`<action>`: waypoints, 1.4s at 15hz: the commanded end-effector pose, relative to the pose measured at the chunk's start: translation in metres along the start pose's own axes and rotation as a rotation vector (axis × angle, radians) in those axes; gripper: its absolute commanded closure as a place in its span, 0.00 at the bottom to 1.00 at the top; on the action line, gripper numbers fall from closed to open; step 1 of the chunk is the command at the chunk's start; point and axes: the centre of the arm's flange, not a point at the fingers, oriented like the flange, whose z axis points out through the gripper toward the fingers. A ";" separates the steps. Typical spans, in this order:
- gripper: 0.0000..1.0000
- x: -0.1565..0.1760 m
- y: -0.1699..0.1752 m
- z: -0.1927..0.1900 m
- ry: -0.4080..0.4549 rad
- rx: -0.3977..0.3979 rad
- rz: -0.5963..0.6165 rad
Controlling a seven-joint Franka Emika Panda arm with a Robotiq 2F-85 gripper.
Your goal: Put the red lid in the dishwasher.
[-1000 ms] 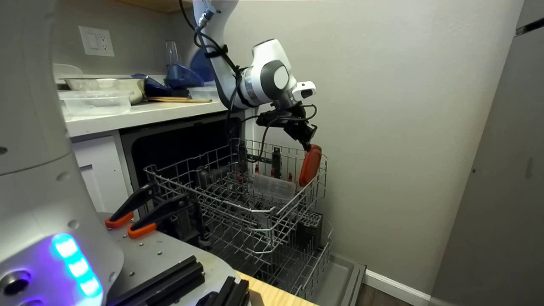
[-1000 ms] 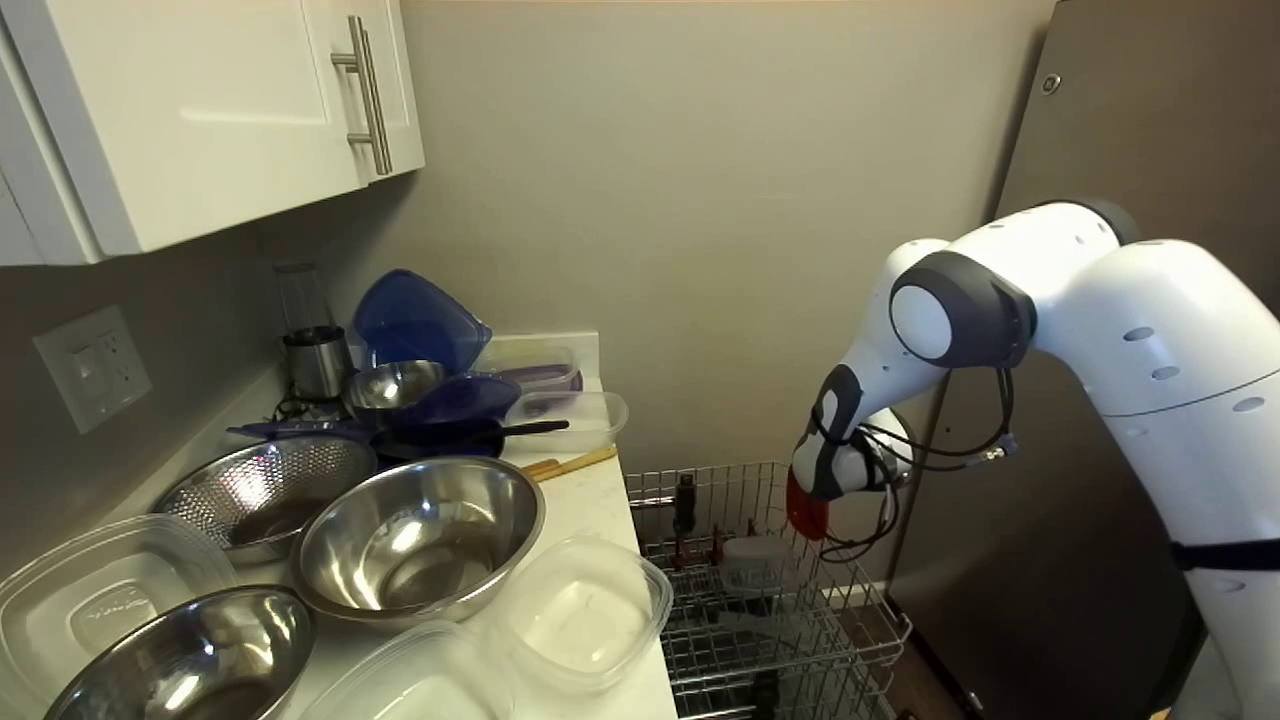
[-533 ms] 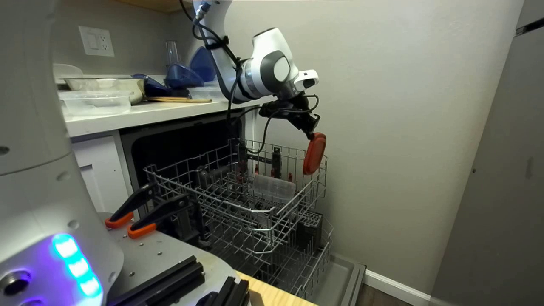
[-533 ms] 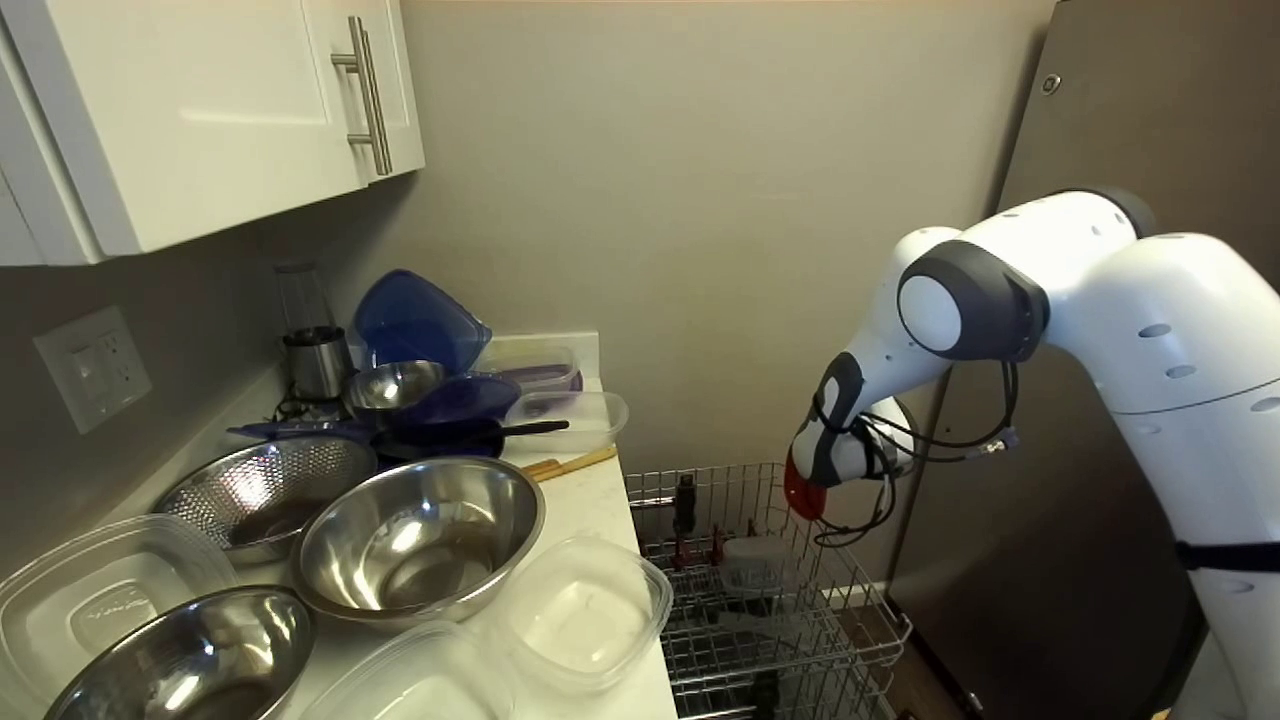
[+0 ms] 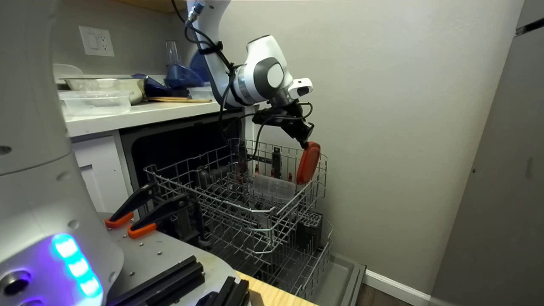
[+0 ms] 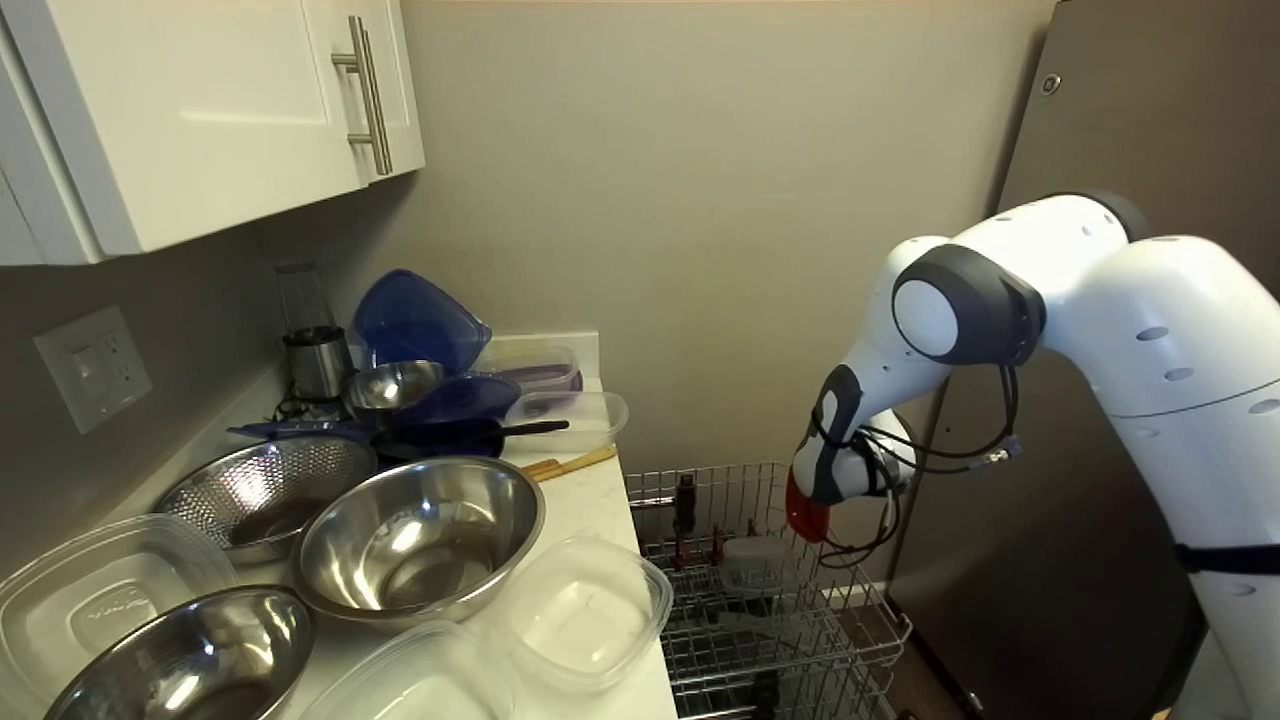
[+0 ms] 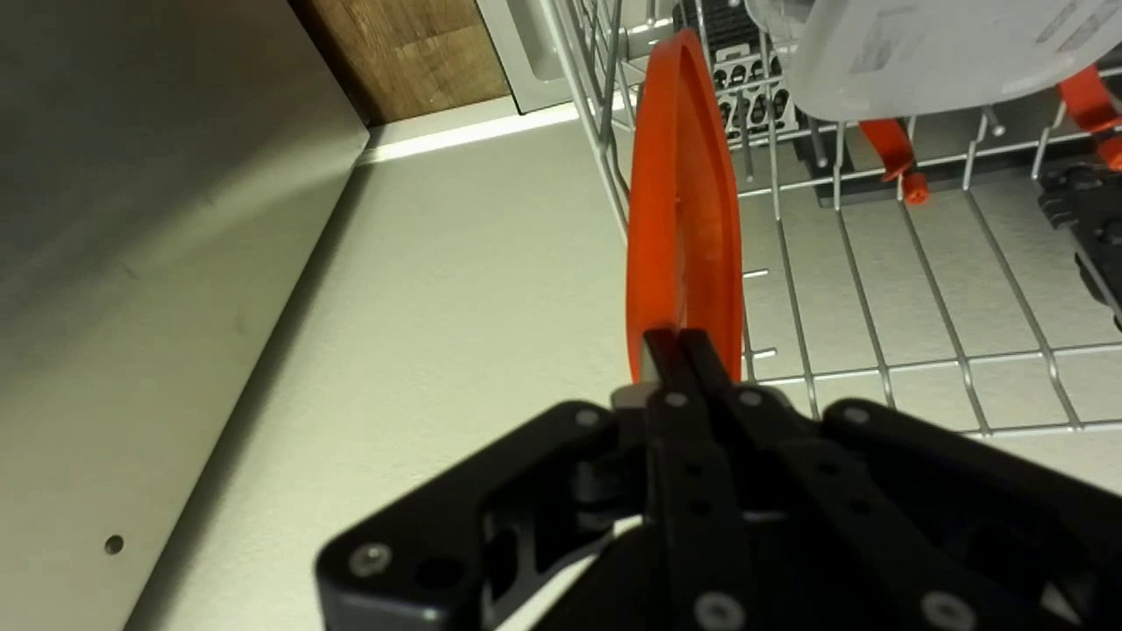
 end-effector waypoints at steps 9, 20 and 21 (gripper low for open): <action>1.00 -0.027 0.013 0.028 -0.061 -0.027 0.017; 1.00 -0.008 -0.003 0.016 -0.011 0.019 0.018; 1.00 -0.012 -0.004 0.020 -0.024 0.017 0.017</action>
